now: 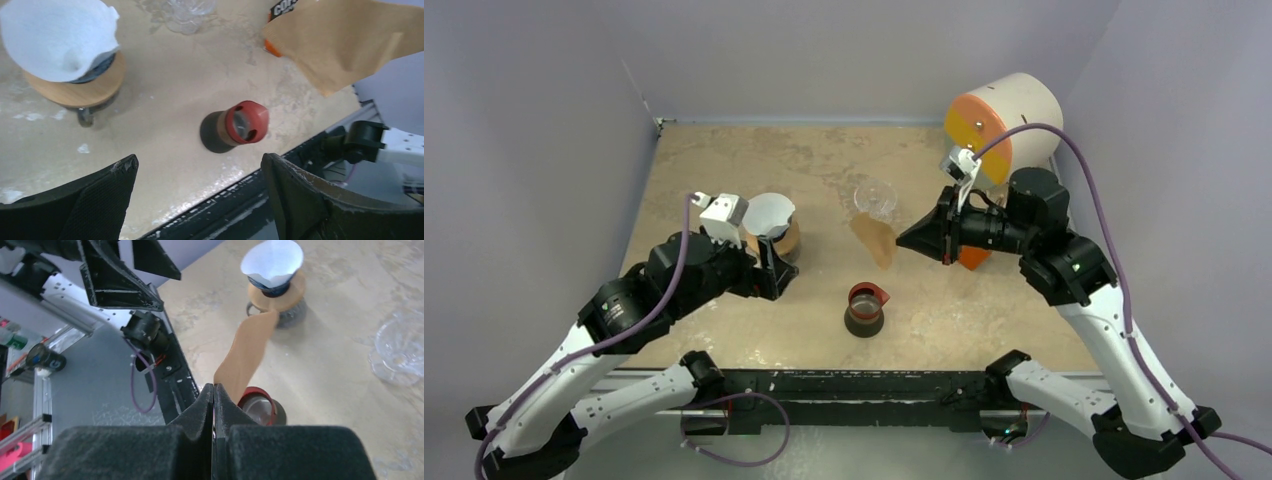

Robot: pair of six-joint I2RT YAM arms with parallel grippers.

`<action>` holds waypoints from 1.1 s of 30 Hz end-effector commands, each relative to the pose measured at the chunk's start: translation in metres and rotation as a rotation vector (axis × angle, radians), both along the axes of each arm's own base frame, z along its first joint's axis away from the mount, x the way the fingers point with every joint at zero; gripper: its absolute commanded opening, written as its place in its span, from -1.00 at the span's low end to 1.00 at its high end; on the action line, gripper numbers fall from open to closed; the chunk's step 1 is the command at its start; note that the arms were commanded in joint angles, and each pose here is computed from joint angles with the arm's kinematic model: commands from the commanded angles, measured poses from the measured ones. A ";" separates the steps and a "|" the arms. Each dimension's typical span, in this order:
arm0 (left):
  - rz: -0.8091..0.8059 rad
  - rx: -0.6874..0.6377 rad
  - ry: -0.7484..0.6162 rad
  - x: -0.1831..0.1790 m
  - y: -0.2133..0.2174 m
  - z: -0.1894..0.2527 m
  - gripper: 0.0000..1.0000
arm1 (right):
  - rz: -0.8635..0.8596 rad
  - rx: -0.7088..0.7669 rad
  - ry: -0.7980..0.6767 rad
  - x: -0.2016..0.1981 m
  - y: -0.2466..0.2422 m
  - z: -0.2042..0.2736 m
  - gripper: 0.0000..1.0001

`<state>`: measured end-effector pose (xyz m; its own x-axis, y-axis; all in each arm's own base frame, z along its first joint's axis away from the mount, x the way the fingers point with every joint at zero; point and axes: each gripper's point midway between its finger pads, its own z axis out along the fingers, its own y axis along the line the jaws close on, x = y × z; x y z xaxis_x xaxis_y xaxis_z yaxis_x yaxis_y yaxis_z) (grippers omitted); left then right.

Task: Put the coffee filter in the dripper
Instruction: Pick up the coffee filter from the coffee filter holder.

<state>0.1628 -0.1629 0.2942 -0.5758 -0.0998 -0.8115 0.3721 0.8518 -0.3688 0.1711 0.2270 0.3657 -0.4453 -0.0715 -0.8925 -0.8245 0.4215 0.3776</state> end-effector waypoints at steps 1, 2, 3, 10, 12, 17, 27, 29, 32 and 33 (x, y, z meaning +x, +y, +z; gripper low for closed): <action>-0.083 -0.194 0.047 -0.015 -0.027 0.015 0.84 | 0.145 0.104 -0.105 -0.022 0.013 0.026 -1.00; -0.099 -0.223 0.052 -0.016 -0.032 0.017 0.84 | 0.168 0.119 -0.111 -0.027 0.014 0.029 -1.00; -0.119 -0.250 0.057 -0.019 -0.037 0.018 0.83 | 0.188 0.134 -0.118 -0.031 0.015 0.033 -1.00; -0.313 -0.498 0.065 -0.040 -0.076 0.038 0.78 | 0.301 0.263 -0.154 -0.061 0.016 0.064 -1.00; -0.353 -0.552 0.062 -0.043 -0.084 0.041 0.76 | 0.322 0.304 -0.165 -0.069 0.015 0.074 -1.00; -0.423 -0.645 0.012 -0.044 -0.097 0.056 0.74 | 0.371 0.379 -0.180 -0.085 0.012 0.094 -1.00; -0.589 -0.827 -0.132 -0.057 -0.111 0.101 0.62 | 0.402 0.449 -0.183 -0.094 0.012 0.110 -1.00; -0.608 -0.852 -0.153 -0.058 -0.112 0.108 0.59 | 0.409 0.459 -0.180 -0.094 0.013 0.111 -1.00; -0.651 -0.892 -0.191 -0.062 -0.114 0.120 0.45 | 0.413 0.474 -0.178 -0.094 0.016 0.113 -1.00; -0.665 -0.900 -0.198 -0.064 -0.115 0.123 0.41 | 0.412 0.479 -0.179 -0.094 0.016 0.114 -1.00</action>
